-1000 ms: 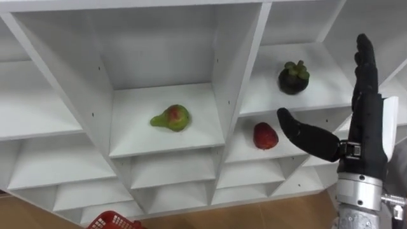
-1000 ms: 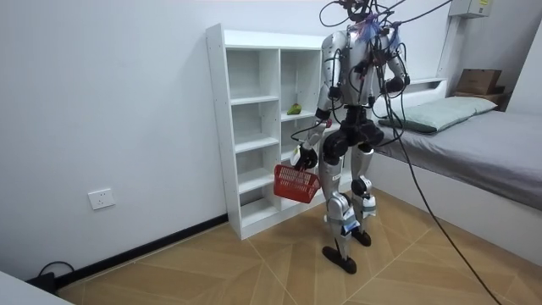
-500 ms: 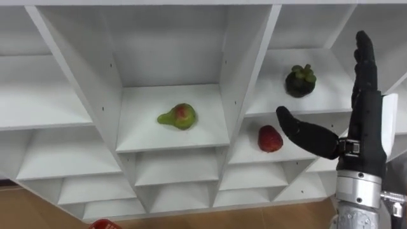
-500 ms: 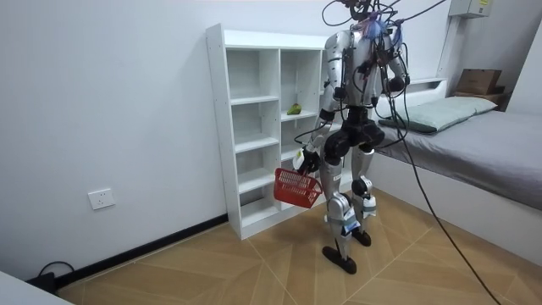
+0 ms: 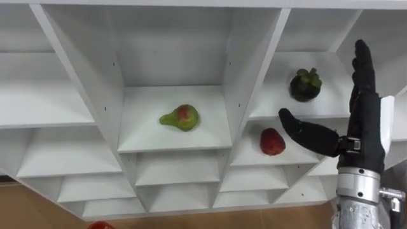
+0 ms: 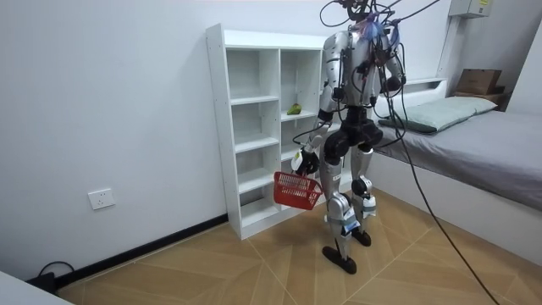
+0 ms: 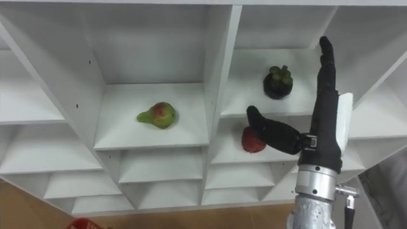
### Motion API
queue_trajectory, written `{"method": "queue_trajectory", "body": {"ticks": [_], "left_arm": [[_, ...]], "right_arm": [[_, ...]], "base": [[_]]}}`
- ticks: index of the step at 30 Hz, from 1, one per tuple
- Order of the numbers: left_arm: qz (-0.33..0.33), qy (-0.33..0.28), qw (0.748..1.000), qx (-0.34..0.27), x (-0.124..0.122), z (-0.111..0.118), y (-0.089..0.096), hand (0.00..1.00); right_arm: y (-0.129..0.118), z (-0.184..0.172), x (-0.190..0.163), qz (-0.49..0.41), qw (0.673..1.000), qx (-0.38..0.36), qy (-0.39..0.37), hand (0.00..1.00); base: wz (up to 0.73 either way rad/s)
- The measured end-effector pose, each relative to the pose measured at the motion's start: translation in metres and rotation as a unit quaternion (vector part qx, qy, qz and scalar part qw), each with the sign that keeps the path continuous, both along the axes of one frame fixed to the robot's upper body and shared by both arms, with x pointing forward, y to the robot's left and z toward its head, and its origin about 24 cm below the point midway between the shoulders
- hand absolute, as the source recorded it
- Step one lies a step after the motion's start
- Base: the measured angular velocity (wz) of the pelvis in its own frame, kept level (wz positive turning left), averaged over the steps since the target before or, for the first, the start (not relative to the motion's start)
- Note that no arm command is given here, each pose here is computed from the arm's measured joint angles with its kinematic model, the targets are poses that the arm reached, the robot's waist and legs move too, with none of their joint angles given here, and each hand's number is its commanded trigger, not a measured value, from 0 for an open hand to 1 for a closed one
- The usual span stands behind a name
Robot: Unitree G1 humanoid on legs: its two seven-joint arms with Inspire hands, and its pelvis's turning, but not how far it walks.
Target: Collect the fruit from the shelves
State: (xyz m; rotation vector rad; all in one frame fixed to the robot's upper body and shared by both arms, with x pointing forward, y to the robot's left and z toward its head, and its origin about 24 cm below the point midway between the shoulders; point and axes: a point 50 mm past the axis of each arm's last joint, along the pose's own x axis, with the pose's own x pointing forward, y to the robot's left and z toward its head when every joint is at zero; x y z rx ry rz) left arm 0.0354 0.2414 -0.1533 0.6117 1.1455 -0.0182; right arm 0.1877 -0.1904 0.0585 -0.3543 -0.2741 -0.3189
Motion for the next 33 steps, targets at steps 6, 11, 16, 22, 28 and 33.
{"method": "queue_trajectory", "body": {"ticks": [6, 11, 16, 22, 28, 33], "left_arm": [[-0.001, 0.001, 1.000, 0.003, -0.001, 0.000, 0.002, 1.00], [-0.009, 0.002, 1.000, 0.007, 0.000, 0.001, 0.002, 1.00], [-0.009, -0.001, 1.000, 0.010, 0.001, 0.001, 0.002, 1.00], [-0.007, -0.006, 1.000, 0.016, 0.002, 0.001, 0.003, 1.00], [-0.009, -0.010, 1.000, 0.017, 0.007, 0.002, 0.002, 1.00], [-0.018, -0.003, 1.000, 0.021, 0.004, 0.002, 0.003, 1.00]], "right_arm": [[0.000, 0.001, 0.007, 0.005, 1.000, -0.006, 0.000, 0.00], [-0.001, 0.004, 0.010, 0.009, 1.000, -0.015, -0.007, 0.00], [-0.001, 0.005, 0.011, 0.010, 1.000, -0.015, -0.011, 0.00], [0.000, 0.007, 0.016, 0.011, 1.000, -0.014, -0.015, 0.00], [-0.001, 0.005, 0.023, 0.010, 1.000, -0.010, -0.012, 0.00], [-0.004, 0.004, 0.027, 0.007, 1.000, -0.017, -0.010, 0.00]], "base": [[0.01], [0.00], [0.00], [0.03], [0.07], [0.05]]}}
